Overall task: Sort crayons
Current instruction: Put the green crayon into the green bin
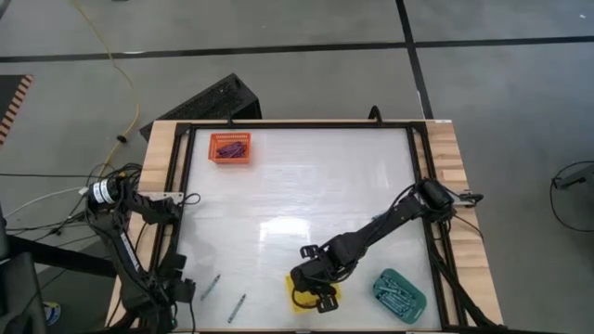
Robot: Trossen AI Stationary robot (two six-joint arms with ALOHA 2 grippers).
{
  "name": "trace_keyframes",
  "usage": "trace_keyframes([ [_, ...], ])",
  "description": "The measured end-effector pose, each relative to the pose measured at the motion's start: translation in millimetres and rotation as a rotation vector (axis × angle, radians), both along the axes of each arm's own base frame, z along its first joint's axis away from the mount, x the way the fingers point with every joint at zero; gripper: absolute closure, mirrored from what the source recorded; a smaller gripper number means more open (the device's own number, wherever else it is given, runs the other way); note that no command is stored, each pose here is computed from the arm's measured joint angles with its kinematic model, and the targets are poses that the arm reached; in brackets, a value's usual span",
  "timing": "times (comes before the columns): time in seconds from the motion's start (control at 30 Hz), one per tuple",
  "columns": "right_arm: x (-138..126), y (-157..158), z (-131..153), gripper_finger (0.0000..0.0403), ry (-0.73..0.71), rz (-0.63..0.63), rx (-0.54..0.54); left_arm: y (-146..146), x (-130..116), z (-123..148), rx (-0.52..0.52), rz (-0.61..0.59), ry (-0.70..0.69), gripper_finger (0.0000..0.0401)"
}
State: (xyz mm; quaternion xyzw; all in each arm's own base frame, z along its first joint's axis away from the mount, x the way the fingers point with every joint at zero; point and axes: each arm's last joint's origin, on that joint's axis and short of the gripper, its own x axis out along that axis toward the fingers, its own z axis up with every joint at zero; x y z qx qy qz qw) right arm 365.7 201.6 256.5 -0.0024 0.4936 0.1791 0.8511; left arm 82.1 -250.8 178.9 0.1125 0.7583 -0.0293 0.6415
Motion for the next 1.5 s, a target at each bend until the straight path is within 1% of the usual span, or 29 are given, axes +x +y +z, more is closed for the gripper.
trace_keyframes([
  [0.13, 0, 0, 0, 0.0321, -0.002, 0.001, 0.000, 4, -4, -8, 0.013, 0.014, 0.019, 0.0271],
  [0.23, 0, 1, 0, 0.0321, -0.006, 0.007, -0.001, 7, -3, -12, 0.024, 0.023, 0.008, 0.0271],
  [0.37, -2, 4, 0, 0.0321, -0.007, 0.017, -0.002, 14, -3, -22, 0.024, 0.035, 0.058, 0.0271],
  [0.5, -3, 7, 0, 0.0321, -0.008, 0.025, -0.001, 16, -5, -28, -0.007, 0.008, 0.099, 0.0271],
  [0.73, -4, 8, 0, 0.0321, -0.011, 0.029, 0.000, 16, -1, -29, -0.050, -0.052, 0.151, 0.0271],
  [0.83, -4, 8, 0, 0.0321, -0.011, 0.029, -0.001, 16, 1, -29, -0.081, -0.087, 0.174, 0.0271],
  [0.97, -4, 8, 0, 0.0321, -0.012, 0.031, -0.002, 13, 7, -30, -0.158, -0.136, 0.183, 0.0271],
  [1.23, -4, 8, 0, 0.0321, -0.013, 0.032, -0.003, 8, 10, -33, -0.255, -0.157, 0.169, 0.0271],
  [1.3, -4, 8, 0, 0.0321, -0.014, 0.036, -0.005, 7, 12, -36, -0.273, -0.150, 0.148, 0.0271],
  [1.37, -4, 9, 0, 0.0321, -0.015, 0.039, -0.007, 6, 18, -38, -0.271, -0.129, 0.084, 0.0271],
  [1.4, -4, 9, 0, 0.0321, -0.015, 0.039, -0.007, 5, 25, -38, -0.277, -0.109, 0.021, 0.0271],
  [1.47, -4, 9, 0, 0.0321, -0.015, 0.039, -0.008, 5, 41, -33, -0.266, -0.082, -0.050, 0.0271],
  [1.5, -4, 9, 0, 0.0321, -0.015, 0.041, -0.009, 4, 50, -28, -0.253, -0.095, -0.138, 0.0271],
])
